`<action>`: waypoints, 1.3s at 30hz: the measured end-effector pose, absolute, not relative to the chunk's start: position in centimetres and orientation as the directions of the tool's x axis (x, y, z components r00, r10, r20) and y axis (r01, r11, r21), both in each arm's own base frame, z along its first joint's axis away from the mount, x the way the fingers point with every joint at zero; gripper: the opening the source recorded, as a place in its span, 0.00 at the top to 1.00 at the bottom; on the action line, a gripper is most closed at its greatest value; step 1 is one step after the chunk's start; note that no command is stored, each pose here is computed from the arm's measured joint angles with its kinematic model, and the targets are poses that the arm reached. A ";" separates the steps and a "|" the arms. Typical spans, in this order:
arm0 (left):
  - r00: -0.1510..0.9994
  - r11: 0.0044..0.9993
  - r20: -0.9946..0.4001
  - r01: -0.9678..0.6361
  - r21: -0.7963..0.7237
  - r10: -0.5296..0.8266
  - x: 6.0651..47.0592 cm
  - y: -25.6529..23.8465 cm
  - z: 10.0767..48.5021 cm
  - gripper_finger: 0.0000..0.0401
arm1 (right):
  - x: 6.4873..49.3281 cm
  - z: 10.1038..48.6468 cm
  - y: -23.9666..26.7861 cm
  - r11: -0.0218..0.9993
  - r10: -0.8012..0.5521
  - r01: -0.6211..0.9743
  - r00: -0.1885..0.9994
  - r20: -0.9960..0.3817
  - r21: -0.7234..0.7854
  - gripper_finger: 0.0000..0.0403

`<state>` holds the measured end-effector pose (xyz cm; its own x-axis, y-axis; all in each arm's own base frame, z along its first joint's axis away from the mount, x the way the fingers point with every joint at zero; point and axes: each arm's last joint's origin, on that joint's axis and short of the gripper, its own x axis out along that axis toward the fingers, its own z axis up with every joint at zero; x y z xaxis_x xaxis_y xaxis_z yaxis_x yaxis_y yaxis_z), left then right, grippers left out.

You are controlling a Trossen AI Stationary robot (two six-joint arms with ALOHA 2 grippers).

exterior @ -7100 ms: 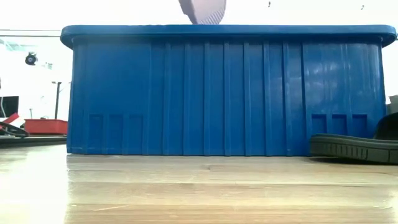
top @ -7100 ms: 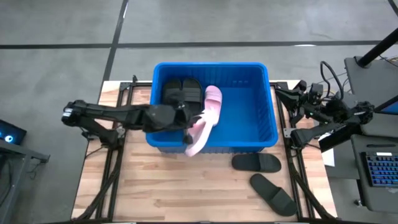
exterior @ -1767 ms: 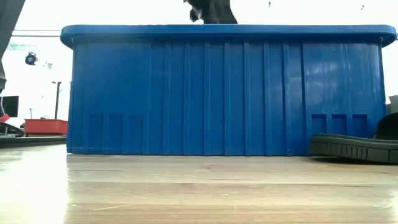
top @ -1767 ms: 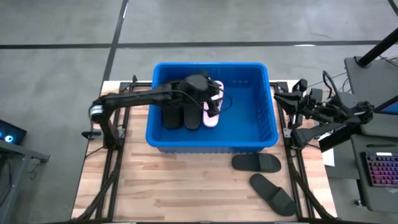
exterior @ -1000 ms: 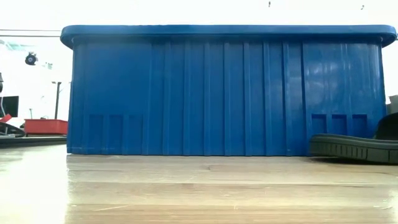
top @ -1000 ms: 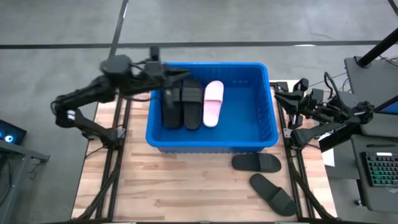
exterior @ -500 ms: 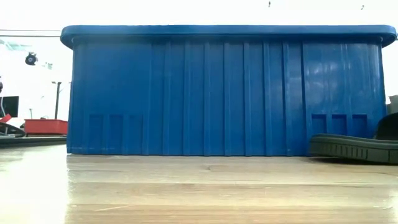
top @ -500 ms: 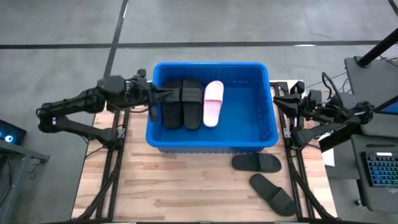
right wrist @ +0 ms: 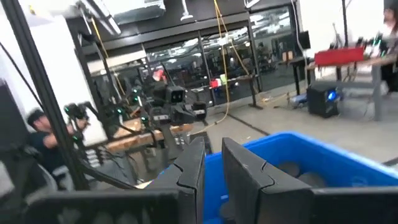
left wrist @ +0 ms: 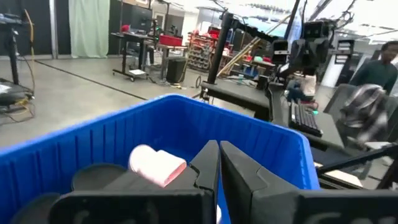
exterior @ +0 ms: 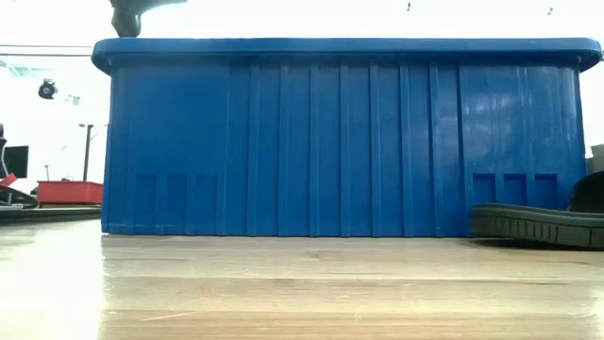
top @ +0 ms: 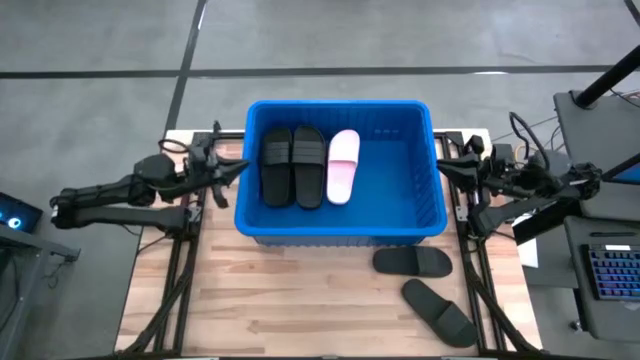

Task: Pick and place slides into bin
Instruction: Put the black slide into the blue bin

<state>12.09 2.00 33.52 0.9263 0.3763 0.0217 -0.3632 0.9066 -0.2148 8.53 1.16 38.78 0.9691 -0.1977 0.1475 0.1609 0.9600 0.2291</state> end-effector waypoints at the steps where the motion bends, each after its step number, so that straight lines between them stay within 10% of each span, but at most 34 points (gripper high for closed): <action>1: 0.927 0.907 0.016 -0.362 -0.217 0.374 12.0 2.0 33.0 1.00 | 8.7 38.8 1.2 0.955 -0.197 0.156 0.970 0.144 0.254 0.88; 10: 0.925 0.905 0.072 -0.346 -0.247 0.373 10.1 1.8 31.6 1.00 | 12.7 40.2 2.8 0.910 -0.079 -0.047 0.956 0.283 0.413 0.83; 21: 0.897 0.930 0.267 -0.303 -0.208 0.352 6.2 1.4 33.2 1.00 | 21.8 40.3 5.7 0.900 -0.041 -0.109 0.943 0.329 0.423 0.50; 29: 0.910 0.959 0.320 -0.211 -0.188 0.263 4.8 1.0 33.2 1.00 | 26.6 43.4 7.9 0.850 -0.120 0.014 0.978 0.168 0.527 0.47; 39: 0.918 0.966 0.317 -0.190 -0.176 0.238 4.9 0.9 33.2 1.00 | 27.9 45.7 9.5 0.673 -0.210 0.445 0.881 -0.424 0.590 0.50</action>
<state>4.87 0.90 33.18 0.9181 0.2383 0.3168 -0.1900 0.9659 -0.1760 27.93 9.54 45.67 0.8807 -0.2103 -0.4244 0.4452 0.6734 0.5902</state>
